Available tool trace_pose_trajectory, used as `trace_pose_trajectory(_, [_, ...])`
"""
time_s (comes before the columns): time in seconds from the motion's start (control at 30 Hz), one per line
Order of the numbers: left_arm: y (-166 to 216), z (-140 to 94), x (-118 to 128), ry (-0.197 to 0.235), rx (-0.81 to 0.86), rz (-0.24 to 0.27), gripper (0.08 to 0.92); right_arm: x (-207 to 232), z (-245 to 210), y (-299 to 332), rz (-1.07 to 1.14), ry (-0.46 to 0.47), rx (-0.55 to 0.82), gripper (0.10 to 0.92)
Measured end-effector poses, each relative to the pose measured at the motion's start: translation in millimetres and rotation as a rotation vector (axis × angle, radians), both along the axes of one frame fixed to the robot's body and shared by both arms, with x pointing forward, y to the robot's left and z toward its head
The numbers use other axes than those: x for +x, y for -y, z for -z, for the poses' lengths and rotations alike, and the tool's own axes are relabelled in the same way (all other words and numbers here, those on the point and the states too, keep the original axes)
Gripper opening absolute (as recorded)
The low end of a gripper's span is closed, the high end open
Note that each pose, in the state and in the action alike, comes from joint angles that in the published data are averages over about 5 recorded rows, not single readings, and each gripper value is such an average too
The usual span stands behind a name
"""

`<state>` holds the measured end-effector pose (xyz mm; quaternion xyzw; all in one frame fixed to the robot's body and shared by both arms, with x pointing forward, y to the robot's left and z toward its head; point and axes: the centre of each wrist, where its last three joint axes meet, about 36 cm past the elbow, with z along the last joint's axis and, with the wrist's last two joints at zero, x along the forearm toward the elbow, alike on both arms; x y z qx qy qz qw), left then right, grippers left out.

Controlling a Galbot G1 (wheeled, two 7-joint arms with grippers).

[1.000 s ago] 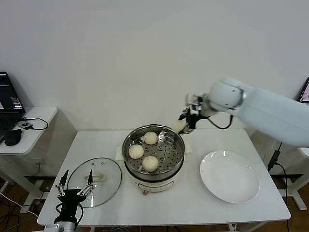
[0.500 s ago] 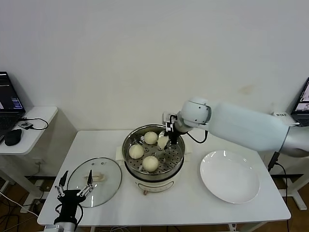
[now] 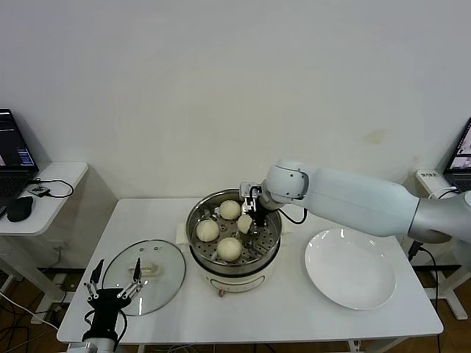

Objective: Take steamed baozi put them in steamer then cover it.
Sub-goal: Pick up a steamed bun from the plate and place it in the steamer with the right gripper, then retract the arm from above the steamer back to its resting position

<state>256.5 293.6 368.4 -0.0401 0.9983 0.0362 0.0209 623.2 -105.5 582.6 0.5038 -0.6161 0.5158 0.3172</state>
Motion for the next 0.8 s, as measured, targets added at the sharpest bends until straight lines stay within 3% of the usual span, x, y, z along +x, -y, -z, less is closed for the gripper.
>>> trace_pose_trajectory(0.17, [-1.2, -0.7, 0.0, 0.001, 0.001, -0.001, 0.823, -1.2, -7.9, 2.5, 0.009, 0.004, 0.015, 0.778])
trace_pose_trajectory(0.27, [-1.4, -1.2, 0.7, 0.004, 0.001, -0.001, 0.823, -2.3, -18.9, 7.7, 0.014, 0.011, 0.032, 0.815])
trace_pose_trajectory(0.53, [-3.6, -2.6, 3.5, 0.01, 0.005, 0.002, 0.823, -12.0, -48.6, 41.5, 0.051, 0.067, 0.12, 0.823])
trace_pose_trajectory(0.8, [-8.3, -0.2, 6.3, 0.005, 0.022, -0.001, 0.823, -46.4, -41.4, 105.5, 0.16, 0.213, 0.307, 0.823])
